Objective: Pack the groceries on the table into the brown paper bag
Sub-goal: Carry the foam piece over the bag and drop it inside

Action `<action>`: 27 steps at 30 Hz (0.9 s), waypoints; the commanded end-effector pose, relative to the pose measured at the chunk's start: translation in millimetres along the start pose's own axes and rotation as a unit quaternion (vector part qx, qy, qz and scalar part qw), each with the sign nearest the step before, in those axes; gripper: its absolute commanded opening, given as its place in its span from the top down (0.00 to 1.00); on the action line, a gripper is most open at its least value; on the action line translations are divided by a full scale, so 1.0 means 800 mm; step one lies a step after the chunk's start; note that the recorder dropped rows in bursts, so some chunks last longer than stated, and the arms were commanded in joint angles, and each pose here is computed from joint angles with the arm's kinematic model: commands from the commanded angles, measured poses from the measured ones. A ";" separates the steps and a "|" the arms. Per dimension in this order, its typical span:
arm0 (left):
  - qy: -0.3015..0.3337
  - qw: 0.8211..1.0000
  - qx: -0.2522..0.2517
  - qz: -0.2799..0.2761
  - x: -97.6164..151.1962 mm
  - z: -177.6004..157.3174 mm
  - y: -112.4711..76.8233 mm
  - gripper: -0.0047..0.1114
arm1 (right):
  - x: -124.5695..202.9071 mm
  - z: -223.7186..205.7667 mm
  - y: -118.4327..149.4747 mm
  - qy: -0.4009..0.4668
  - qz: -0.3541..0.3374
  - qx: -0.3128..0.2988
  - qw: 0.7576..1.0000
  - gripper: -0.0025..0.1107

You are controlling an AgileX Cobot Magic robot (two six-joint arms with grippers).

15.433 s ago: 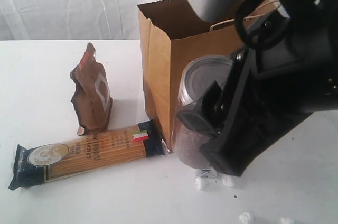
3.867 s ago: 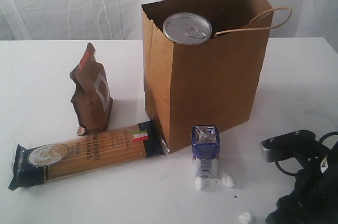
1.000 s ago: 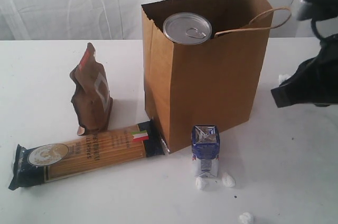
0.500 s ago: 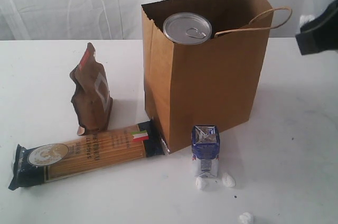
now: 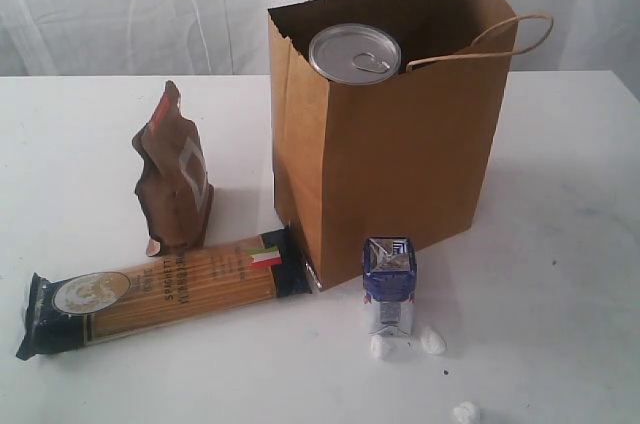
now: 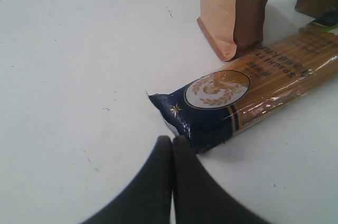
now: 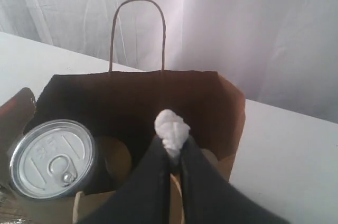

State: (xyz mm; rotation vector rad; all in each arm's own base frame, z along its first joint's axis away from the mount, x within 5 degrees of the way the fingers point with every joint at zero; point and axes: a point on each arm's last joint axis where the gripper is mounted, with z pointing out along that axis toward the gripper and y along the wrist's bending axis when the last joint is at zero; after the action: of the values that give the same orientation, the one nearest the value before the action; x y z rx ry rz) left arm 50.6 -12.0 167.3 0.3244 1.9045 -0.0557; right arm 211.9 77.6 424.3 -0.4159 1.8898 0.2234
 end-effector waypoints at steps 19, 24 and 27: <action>0.000 1.000 -0.001 -0.003 0.001 0.000 0.000 0.96 | 0.013 0.113 0.013 0.054 -0.016 -0.024 0.998 0.93; 0.000 1.000 -0.001 -0.003 0.001 0.000 0.000 0.96 | 0.014 0.117 0.013 0.051 -0.016 -0.023 0.998 0.70; 0.000 1.000 -0.001 -0.003 0.001 0.000 0.000 0.96 | 0.010 0.118 0.013 0.033 -0.016 -0.020 0.999 0.47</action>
State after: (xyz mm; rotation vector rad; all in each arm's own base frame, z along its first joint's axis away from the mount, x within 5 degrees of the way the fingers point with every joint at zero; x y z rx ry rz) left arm 50.6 -12.0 167.3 0.3244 1.9045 -0.0557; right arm 285.6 117.7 377.4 -0.4855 1.9950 0.2351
